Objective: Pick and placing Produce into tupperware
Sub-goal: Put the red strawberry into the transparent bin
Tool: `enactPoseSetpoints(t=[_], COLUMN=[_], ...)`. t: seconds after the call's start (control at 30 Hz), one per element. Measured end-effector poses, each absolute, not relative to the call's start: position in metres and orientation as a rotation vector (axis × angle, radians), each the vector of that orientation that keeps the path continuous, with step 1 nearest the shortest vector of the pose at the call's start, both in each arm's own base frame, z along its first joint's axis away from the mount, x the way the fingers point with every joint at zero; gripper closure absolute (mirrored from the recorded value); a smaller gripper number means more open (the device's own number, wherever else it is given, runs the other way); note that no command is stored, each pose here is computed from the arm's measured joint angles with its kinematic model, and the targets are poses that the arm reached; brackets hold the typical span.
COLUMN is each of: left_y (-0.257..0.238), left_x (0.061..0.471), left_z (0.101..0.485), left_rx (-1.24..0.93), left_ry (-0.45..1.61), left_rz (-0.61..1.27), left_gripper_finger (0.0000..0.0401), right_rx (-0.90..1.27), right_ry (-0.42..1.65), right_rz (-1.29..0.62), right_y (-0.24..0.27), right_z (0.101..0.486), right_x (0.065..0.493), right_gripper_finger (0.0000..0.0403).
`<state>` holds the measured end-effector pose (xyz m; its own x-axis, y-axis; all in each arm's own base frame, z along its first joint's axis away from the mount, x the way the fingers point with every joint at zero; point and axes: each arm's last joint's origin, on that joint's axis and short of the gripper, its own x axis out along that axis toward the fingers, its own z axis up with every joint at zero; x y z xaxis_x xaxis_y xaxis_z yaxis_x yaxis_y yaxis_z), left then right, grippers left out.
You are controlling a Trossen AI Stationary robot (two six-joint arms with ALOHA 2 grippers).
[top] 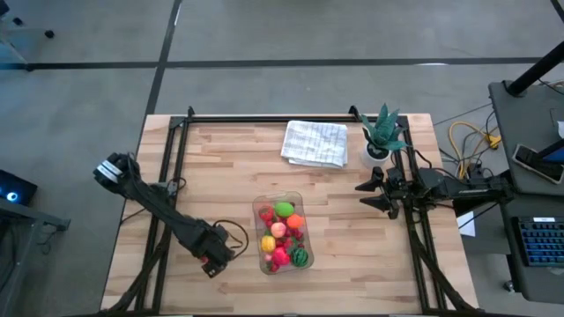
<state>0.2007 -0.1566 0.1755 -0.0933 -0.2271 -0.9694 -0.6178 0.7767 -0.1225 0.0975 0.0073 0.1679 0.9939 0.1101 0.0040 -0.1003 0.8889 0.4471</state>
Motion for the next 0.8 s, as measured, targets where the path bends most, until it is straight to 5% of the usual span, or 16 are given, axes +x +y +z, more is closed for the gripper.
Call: enactPoseSetpoints(t=[0.33,0.8], left_y=[-0.151,-0.154], left_x=[0.192,0.196], left_z=[0.158,0.156], left_rx=[-0.661,-0.673], left_ry=[1.742,1.703], left_rz=[0.411,0.338], left_gripper_finger=[0.0097,0.0205], right_rx=[0.463,0.463], right_ry=[0.022,0.022], right_rz=[0.109,0.11], right_y=[0.007,0.007], right_z=[0.168,0.168], right_x=[0.097,0.097], right_gripper_finger=[0.0161,0.0161])
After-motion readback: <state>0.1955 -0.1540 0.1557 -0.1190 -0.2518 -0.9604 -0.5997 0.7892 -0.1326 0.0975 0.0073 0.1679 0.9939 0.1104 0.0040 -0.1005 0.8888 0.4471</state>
